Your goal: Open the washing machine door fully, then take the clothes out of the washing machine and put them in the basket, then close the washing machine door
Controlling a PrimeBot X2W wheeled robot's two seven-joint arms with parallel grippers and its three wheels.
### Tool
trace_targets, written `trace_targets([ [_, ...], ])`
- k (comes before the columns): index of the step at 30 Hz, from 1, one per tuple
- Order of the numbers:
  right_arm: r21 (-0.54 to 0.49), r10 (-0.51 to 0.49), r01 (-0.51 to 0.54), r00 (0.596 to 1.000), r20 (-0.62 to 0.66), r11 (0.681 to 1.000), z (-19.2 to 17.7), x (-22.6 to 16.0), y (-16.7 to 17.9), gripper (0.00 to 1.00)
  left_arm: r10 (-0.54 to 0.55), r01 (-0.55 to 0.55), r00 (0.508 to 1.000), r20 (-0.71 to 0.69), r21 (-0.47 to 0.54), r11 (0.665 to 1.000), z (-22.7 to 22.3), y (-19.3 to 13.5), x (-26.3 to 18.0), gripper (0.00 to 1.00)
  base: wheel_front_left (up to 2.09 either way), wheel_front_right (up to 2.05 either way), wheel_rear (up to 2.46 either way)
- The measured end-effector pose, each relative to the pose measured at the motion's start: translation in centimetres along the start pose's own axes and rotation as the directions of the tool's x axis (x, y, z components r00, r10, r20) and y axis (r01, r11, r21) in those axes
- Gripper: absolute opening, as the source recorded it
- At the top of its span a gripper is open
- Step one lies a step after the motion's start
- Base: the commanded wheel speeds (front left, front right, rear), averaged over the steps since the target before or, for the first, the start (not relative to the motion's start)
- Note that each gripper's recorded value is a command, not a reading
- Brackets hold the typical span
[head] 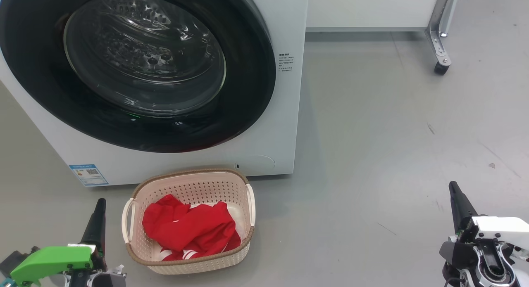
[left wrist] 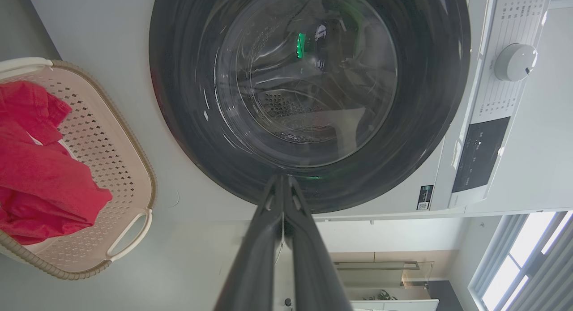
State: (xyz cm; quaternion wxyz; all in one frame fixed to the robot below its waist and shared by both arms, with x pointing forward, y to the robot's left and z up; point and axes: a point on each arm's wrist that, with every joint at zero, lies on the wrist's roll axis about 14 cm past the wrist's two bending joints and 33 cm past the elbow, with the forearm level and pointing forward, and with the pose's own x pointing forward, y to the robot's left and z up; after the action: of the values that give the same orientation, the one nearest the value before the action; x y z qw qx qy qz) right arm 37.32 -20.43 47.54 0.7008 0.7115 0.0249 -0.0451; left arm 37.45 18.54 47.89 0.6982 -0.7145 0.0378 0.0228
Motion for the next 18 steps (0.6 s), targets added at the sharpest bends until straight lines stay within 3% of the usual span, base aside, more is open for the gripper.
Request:
trace_targets([
  [18,0.0,0.0,0.0,1.0,0.0,1.0,0.0,0.0,0.01,0.0,0.0,0.0,1.0,0.001,0.0,1.0,0.02,-0.01,0.0,0.0,0.0,0.0,0.0],
])
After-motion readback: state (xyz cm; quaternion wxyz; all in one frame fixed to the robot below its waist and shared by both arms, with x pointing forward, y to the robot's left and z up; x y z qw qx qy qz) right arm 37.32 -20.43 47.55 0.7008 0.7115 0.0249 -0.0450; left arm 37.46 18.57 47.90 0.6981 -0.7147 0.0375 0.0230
